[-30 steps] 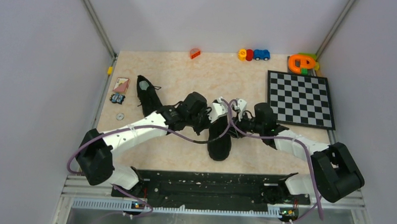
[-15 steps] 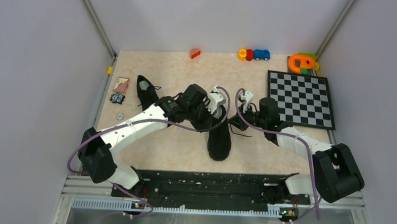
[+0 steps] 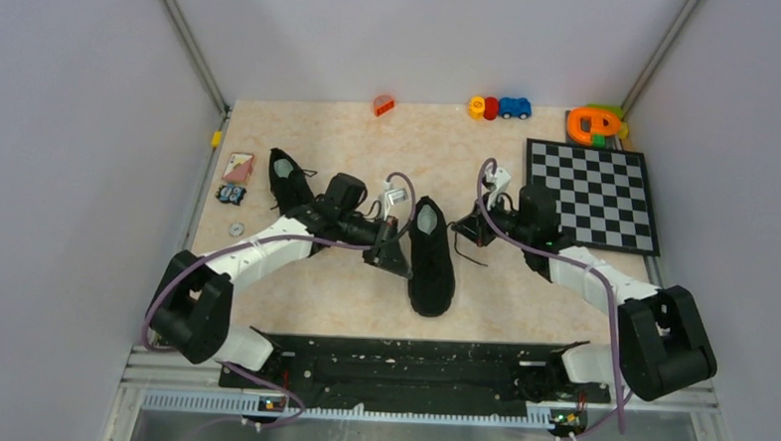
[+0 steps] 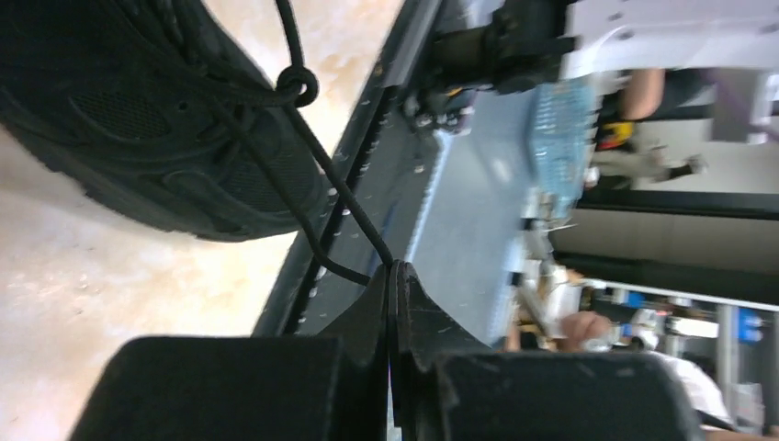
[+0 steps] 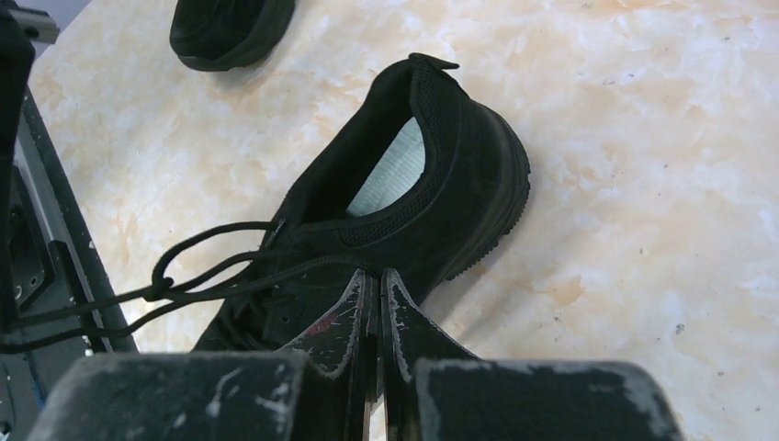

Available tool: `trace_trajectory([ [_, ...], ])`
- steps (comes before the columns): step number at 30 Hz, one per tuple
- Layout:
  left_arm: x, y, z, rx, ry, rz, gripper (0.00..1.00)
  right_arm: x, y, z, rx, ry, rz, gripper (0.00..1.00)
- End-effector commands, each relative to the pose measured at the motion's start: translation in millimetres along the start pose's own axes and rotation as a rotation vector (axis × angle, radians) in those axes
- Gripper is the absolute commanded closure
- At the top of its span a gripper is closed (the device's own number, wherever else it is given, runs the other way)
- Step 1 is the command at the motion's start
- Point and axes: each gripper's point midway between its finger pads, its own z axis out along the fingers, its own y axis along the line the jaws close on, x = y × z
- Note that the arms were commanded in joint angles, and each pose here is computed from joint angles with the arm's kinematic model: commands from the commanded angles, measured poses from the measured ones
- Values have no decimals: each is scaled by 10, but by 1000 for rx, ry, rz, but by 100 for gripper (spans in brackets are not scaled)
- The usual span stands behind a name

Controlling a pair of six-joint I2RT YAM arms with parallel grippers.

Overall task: Tie the shoes
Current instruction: Tie the shoelace on the shoe.

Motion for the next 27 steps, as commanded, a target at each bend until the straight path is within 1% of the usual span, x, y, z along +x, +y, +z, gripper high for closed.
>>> trace_trajectory([
  [1, -329, -553, -307, 308, -121, 21, 100, -338, -43, 33, -4, -84, -14, 100],
  [3, -390, -542, -428, 351, -180, -25, 100, -331, -55, 43, -6, -82, -3, 100],
  [5, -453, -433, -504, 320, -220, -7, 100, -328, -59, 49, -12, -82, -1, 100],
  [6, -484, -303, -503, 242, -230, 6, 100, -327, -61, 51, -13, -83, 1, 100],
  [7, -495, -112, -490, 106, -229, -1, 100, -330, -64, 51, -12, -85, 1, 100],
  [9, -381, 306, -520, -179, -173, -47, 100, -328, -65, 50, -10, -89, 1, 100],
  [12, -431, 528, -622, -339, -164, -12, 100, -327, -155, 26, 34, -86, 27, 100],
  [14, -469, 646, -683, -422, -165, 7, 100, -332, -290, -25, 95, -92, 80, 100],
  [18, -406, 809, -648, -509, -93, 12, 100, -265, -534, -208, 181, -103, 162, 100],
  [22, -275, 843, -532, -515, -5, 17, 100, -145, -696, -392, 293, -115, 174, 100],
  [24, -203, 897, -567, -575, 33, 17, 100, -85, -747, -466, 331, -114, 177, 100],
  [27, -203, 981, -672, -667, 39, 24, 100, -36, -807, -550, 377, -113, 188, 100],
])
